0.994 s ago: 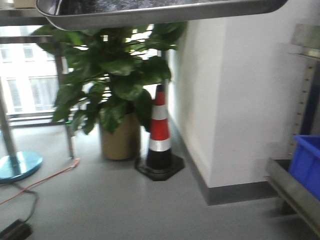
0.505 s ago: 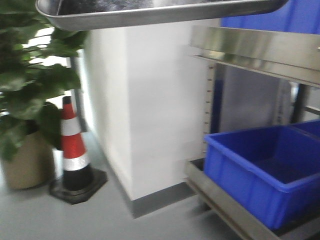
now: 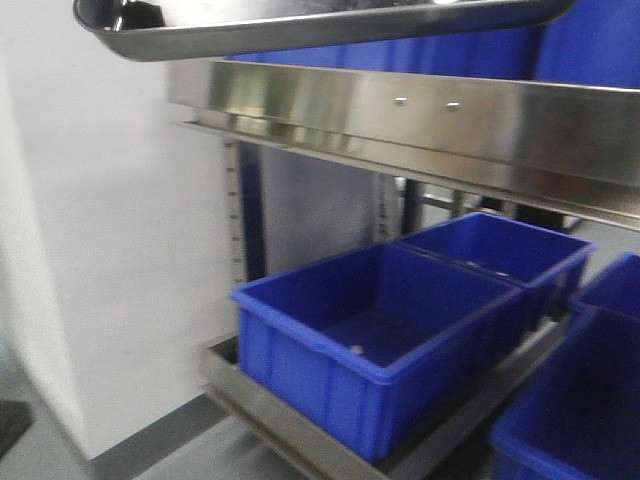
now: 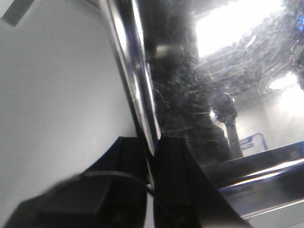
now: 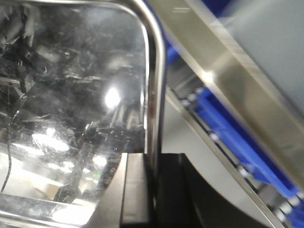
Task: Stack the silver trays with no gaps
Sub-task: 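Align the held tray above the upper bin with stacked trays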
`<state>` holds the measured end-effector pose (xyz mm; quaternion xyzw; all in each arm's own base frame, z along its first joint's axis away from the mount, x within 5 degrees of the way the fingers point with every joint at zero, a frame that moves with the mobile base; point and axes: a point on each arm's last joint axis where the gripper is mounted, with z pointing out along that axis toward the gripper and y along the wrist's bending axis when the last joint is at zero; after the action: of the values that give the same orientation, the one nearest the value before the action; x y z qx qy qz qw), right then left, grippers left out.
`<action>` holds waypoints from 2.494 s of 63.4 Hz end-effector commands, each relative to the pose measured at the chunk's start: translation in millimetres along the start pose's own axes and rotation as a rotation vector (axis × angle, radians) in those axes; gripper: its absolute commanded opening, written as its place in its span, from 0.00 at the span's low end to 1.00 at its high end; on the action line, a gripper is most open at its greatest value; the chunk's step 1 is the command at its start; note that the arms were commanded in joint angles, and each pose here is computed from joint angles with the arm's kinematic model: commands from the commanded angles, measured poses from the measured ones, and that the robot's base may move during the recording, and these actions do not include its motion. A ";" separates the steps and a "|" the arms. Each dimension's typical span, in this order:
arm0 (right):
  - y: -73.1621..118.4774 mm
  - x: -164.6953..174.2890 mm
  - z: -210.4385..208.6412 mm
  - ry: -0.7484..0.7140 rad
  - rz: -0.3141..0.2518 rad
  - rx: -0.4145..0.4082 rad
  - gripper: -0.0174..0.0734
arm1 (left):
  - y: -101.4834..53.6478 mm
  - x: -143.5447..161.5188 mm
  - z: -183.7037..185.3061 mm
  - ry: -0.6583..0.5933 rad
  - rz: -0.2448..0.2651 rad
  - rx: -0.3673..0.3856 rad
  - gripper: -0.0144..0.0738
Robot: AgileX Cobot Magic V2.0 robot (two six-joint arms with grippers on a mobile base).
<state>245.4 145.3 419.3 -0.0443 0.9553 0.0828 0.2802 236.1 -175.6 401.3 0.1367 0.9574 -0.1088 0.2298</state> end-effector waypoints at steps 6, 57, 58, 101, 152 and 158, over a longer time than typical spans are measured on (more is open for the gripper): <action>0.5 -3.8 -23.7 -0.085 0.006 -0.064 0.26 | -7.2 3.7 -19.7 -0.023 0.021 0.074 0.11; 0.5 -3.8 -23.7 -0.085 0.006 -0.064 0.26 | -7.2 3.7 -19.7 -0.023 0.021 0.074 0.11; 0.5 -3.8 -23.7 -0.085 0.006 -0.064 0.26 | -7.2 3.7 -19.7 -0.023 0.021 0.074 0.11; 0.5 -3.8 -23.7 -0.085 0.006 -0.064 0.26 | -7.2 3.7 -19.7 -0.023 0.021 0.074 0.11; 0.6 -3.8 -23.7 -0.086 0.006 -0.065 0.26 | -7.8 2.0 -19.8 -0.042 0.021 0.081 0.11; 0.4 -3.3 -23.7 -0.079 0.006 -0.062 0.26 | -8.4 -0.3 -20.5 -0.066 0.021 0.087 0.11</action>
<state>245.4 145.3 419.3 -0.0443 0.9553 0.0828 0.2802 236.1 -175.6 401.3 0.1367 0.9574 -0.1088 0.2298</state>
